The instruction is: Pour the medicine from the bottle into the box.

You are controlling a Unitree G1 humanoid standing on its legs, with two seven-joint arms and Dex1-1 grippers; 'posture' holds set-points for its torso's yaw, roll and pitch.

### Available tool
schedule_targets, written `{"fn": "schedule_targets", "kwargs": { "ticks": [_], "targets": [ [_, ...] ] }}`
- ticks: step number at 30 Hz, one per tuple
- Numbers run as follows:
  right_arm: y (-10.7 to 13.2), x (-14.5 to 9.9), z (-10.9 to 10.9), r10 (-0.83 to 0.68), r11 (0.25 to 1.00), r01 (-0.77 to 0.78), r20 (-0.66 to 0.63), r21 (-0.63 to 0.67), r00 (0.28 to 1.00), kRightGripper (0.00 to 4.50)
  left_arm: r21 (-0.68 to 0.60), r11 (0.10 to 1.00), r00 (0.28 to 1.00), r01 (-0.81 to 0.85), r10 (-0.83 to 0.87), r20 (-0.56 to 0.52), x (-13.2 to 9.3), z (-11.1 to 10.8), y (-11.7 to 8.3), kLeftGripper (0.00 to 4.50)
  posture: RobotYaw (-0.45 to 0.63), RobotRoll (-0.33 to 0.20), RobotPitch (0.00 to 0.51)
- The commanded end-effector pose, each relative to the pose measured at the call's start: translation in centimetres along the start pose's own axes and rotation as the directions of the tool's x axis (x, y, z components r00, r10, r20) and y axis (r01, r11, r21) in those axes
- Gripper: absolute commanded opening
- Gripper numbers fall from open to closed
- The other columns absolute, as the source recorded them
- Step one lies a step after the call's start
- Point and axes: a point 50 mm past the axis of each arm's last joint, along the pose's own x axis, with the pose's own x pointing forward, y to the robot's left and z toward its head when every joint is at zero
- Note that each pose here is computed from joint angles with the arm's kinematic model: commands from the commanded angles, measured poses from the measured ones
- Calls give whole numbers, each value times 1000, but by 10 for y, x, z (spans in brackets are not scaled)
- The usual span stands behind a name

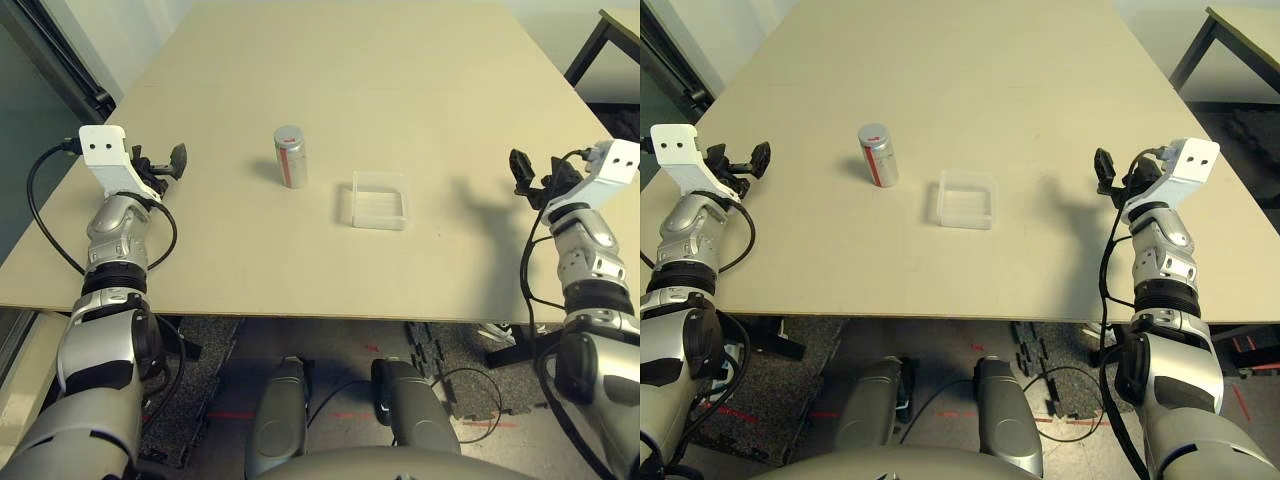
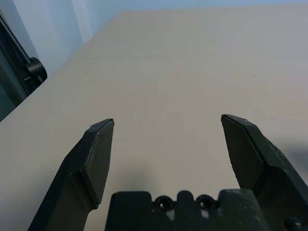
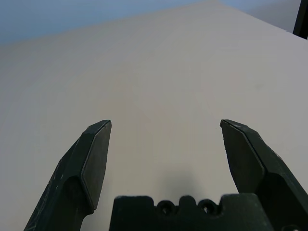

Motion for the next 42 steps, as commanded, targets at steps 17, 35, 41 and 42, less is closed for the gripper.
{"fn": "schedule_targets", "kwargs": {
  "ticks": [17,35,41,42],
  "targets": [
    [23,8,30,140,988,-142,-41,-62,989,4500,-16,977,977,212,-211,45,15,31,-21,4466,73,0,65],
    [100,8,42,506,850,-525,-214,-36,835,4500,-104,860,861,499,-506,-49,-9,16,-93,4466,65,0,72],
    [107,12,48,516,846,-532,-189,-41,835,4500,-134,829,827,544,-556,-82,-1,4,-115,4466,35,0,79],
    [108,12,48,518,845,-533,-187,-42,835,4500,-141,822,820,551,-565,-92,0,2,-119,4466,30,0,80]
  ]
}}
